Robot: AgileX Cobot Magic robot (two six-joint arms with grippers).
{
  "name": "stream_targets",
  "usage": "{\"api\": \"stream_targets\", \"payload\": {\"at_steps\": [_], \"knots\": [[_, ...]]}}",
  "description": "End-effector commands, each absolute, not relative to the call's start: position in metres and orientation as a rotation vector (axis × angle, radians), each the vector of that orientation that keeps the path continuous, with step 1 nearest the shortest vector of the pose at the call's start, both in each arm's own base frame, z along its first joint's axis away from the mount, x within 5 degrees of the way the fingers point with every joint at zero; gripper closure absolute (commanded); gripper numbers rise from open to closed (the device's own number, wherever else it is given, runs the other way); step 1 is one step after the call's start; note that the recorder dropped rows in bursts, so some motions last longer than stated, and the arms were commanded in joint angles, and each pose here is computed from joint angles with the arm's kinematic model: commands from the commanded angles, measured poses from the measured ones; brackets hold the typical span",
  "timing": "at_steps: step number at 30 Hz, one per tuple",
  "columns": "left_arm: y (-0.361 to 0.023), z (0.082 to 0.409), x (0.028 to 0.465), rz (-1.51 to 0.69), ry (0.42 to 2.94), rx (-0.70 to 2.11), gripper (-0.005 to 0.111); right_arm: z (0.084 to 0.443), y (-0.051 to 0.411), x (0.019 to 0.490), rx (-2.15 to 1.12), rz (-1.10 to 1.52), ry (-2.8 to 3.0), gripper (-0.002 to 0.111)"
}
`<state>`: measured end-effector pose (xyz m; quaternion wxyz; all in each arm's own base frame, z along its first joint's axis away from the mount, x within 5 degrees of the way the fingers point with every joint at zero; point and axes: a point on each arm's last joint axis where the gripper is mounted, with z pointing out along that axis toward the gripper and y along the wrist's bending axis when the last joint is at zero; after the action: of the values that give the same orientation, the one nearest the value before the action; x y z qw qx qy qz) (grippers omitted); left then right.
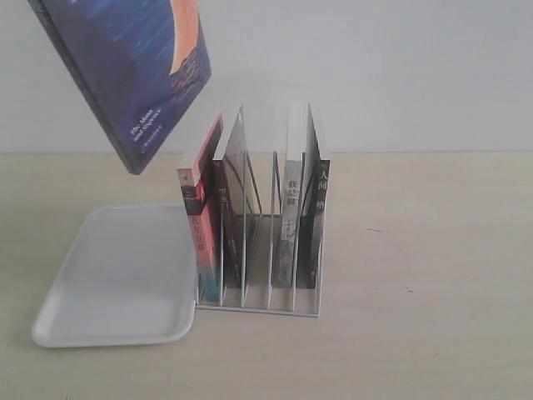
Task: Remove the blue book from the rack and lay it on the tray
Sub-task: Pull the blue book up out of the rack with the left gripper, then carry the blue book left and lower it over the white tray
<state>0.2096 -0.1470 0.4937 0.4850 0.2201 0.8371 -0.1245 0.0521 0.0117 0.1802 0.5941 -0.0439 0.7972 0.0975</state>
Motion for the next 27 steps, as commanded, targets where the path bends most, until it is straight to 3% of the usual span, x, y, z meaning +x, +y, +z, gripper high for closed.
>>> {"api": "stream_targets", "payload": {"at_steps": [1,13,20,27], "knots": [[-0.135,0.505,0.188,-0.287,1.999,0.638,0.103,0.181,0.011,0.052,-0.104,0.219,1.841,0.108],[-0.092,0.510,0.166,-0.200,2.033,0.778,0.103,0.181,0.011,0.052,-0.104,0.219,1.841,0.108],[-0.092,0.507,0.178,-0.330,1.985,0.882,0.103,0.181,0.011,0.052,-0.104,0.219,1.841,0.108],[-0.082,0.472,0.216,-0.275,2.098,0.923,0.103,0.181,0.011,0.052,-0.104,0.219,1.841,0.108]]}}
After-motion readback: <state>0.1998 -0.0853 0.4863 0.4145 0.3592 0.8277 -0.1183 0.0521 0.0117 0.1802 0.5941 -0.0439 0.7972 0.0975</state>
